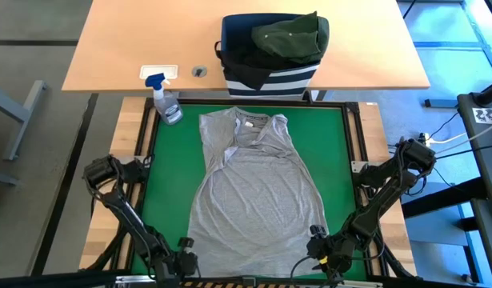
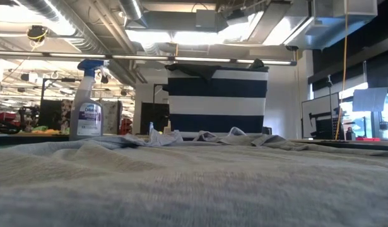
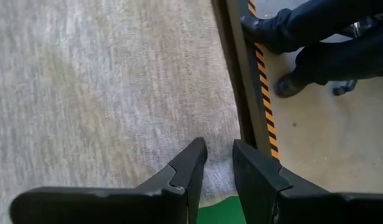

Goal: Fold Laundry from Bin
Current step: Fold the gray shirt

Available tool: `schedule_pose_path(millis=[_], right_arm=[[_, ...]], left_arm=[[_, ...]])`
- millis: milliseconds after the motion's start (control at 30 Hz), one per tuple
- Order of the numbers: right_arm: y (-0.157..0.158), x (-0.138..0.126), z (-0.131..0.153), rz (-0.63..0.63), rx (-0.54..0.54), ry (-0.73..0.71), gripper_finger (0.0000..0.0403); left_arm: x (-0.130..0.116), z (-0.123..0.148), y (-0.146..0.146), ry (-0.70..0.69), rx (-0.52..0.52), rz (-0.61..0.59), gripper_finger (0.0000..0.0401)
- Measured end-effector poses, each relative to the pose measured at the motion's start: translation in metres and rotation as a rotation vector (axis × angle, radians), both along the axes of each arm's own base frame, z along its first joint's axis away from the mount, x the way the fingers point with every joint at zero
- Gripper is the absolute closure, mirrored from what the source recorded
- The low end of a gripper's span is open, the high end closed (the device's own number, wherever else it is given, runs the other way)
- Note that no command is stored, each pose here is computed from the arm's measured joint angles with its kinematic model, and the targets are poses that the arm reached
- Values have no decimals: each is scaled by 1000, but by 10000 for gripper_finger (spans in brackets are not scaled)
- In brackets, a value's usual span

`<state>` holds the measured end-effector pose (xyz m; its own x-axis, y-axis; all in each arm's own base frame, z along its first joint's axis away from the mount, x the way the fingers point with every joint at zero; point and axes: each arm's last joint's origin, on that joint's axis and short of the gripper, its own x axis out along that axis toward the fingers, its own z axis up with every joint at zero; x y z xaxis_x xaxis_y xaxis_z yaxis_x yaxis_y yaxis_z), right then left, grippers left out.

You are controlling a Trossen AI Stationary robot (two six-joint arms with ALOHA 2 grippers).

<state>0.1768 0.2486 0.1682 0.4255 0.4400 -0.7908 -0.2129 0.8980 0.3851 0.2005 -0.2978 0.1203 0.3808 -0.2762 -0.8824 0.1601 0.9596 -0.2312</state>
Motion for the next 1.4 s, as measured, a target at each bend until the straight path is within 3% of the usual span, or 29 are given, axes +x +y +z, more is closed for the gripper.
schedule_pose_path(millis=[233,433,500,733,900,1067,1400], right_arm=[[0,1,0,-8,-13,-22,171],[13,5,15,32,120,-86,171],[18,2,19,55,120,-97,171],[21,-14,5,68,-28,-74,171],[24,-28,-15,99,-166,-26,171],[27,-30,-31,105,-225,-6,171],[26,-27,-37,76,-282,-60,171]], left_arm=[[2,-4,4,39,20,2,391],[2,-4,5,32,27,21,399],[2,-4,5,31,21,31,399],[3,-3,5,30,5,33,355],[4,18,7,29,-27,23,302],[6,41,-1,-33,-83,-5,263],[2,-2,-13,-34,52,-35,236]])
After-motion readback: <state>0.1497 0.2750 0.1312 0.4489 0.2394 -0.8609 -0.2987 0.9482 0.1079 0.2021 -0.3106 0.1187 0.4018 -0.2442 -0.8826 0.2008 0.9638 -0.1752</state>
